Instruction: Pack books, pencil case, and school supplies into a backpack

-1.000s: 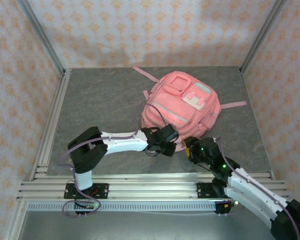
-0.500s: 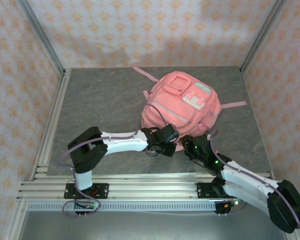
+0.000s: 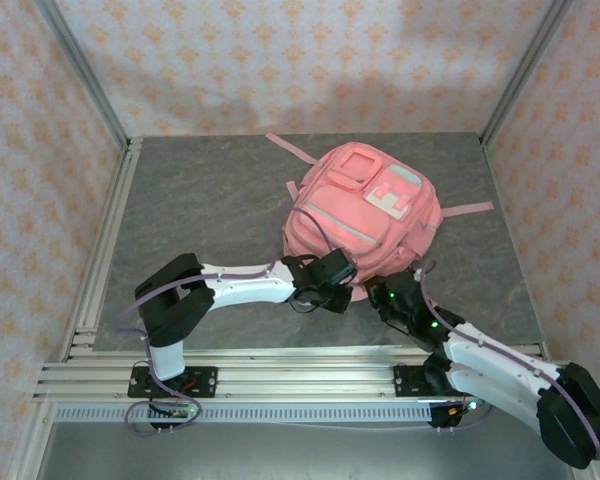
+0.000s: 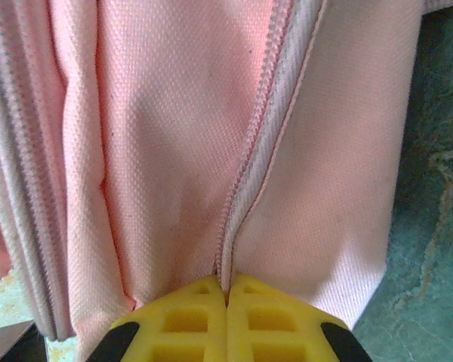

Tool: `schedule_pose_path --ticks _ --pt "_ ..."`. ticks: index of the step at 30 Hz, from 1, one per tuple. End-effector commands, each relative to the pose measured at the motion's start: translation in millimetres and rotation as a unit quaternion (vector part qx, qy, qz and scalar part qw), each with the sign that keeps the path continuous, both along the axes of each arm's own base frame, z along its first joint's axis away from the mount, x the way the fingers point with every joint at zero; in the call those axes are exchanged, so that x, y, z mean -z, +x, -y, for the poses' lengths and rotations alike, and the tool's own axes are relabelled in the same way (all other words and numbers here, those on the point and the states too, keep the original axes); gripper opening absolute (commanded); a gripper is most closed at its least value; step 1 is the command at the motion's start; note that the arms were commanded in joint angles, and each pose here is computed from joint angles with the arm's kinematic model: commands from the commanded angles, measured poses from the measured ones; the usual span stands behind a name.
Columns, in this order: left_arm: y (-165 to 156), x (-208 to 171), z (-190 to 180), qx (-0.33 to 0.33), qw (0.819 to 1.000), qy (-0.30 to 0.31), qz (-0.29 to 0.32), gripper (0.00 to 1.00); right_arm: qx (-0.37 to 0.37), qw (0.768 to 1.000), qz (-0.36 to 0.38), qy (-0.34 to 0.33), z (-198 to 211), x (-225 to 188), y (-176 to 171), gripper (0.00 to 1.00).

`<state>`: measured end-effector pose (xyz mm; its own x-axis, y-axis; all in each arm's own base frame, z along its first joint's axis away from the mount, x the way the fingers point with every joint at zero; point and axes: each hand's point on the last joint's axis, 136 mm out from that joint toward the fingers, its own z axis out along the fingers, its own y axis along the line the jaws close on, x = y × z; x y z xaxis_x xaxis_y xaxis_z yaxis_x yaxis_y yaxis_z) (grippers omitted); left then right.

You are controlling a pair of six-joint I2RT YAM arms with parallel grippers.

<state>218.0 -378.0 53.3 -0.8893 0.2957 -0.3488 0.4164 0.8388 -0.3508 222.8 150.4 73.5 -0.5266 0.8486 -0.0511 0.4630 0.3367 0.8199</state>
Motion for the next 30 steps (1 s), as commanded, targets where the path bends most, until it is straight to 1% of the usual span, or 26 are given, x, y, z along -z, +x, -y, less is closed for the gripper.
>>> schedule_pose_path --ticks 1,8,12,14,17,21,23,26,27,30 --pt "5 -2 -26 -0.018 1.0 0.02 0.003 0.0 0.051 0.995 -0.011 -0.083 38 17 -3 0.0" --pt "11 0 -48 -0.033 0.999 0.031 0.007 0.0 0.05 0.991 -0.041 -0.116 58 29 -7 0.0" --pt "15 0 -56 -0.04 0.999 0.033 0.008 0.0 0.053 0.988 -0.052 -0.135 75 28 -1 0.0" --pt "15 0 -57 -0.04 0.999 0.034 0.008 0.0 0.057 0.988 -0.053 -0.133 81 26 4 0.0" --pt "15 1 -52 -0.039 0.999 0.023 0.002 0.0 0.049 0.988 -0.052 -0.135 85 18 18 0.0" --pt "18 -1 -33 -0.028 1.0 0.009 -0.009 0.0 0.0 0.989 -0.055 -0.139 76 7 42 0.0" --pt "24 -5 -22 -0.024 1.0 0.003 -0.007 0.0 -0.012 0.989 -0.054 -0.138 74 4 54 0.01" --pt "30 -7 -7 -0.018 1.0 -0.006 -0.006 0.0 -0.02 0.994 -0.046 -0.1 67 0 66 0.08" --pt "31 -8 -2 -0.016 1.0 -0.008 -0.007 0.0 -0.026 0.995 -0.041 -0.088 62 -2 67 0.12" --pt "34 -10 7 -0.012 1.0 -0.013 -0.007 0.0 -0.027 0.997 -0.039 -0.061 57 -6 60 0.34"
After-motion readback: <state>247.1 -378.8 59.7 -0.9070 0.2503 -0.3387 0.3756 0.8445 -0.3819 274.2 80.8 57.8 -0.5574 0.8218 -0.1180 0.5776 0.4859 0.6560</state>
